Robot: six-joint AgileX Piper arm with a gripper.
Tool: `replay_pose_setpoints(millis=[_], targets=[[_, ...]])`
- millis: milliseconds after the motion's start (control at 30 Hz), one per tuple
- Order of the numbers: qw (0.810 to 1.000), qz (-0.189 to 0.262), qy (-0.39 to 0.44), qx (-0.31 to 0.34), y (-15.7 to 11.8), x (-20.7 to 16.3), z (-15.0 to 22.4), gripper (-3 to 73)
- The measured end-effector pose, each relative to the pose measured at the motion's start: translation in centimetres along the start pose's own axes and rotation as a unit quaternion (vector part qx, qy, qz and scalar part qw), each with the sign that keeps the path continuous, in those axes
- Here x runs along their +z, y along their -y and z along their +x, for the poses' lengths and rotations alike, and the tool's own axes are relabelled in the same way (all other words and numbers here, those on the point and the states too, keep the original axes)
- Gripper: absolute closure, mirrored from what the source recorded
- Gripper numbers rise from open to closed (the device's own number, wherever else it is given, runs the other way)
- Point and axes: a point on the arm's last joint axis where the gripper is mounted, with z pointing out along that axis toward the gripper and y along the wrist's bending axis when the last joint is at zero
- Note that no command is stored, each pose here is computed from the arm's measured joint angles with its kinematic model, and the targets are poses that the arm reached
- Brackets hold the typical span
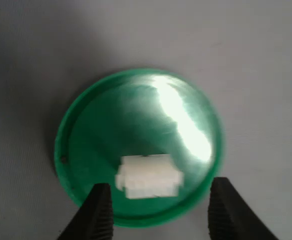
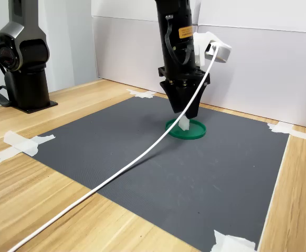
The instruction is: Grasp a white terminal and put it in the green lid.
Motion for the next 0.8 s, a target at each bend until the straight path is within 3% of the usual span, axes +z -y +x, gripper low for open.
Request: replay_pose_setpoints(millis=[133, 300, 367, 567, 667, 800], targets=[[0.998, 0.037, 0.042, 0.037, 0.3, -3.2, -0.4, 32.9], [0.988, 0.074, 0.091, 0.102, 0.3, -7.1, -0.6, 62.5], [0.978, 0.105, 0.124, 0.133, 0.3, -9.0, -0.5, 68.4], [0.921, 0.2, 0.25, 0.22, -0.8, -14.2, 1.3, 71.3], [0.886, 0.208, 0.314, 0.271, -2.4, -16.2, 2.9, 71.3], [0.858, 0.198, 0.348, 0.322, -4.7, -17.5, 5.2, 71.4]])
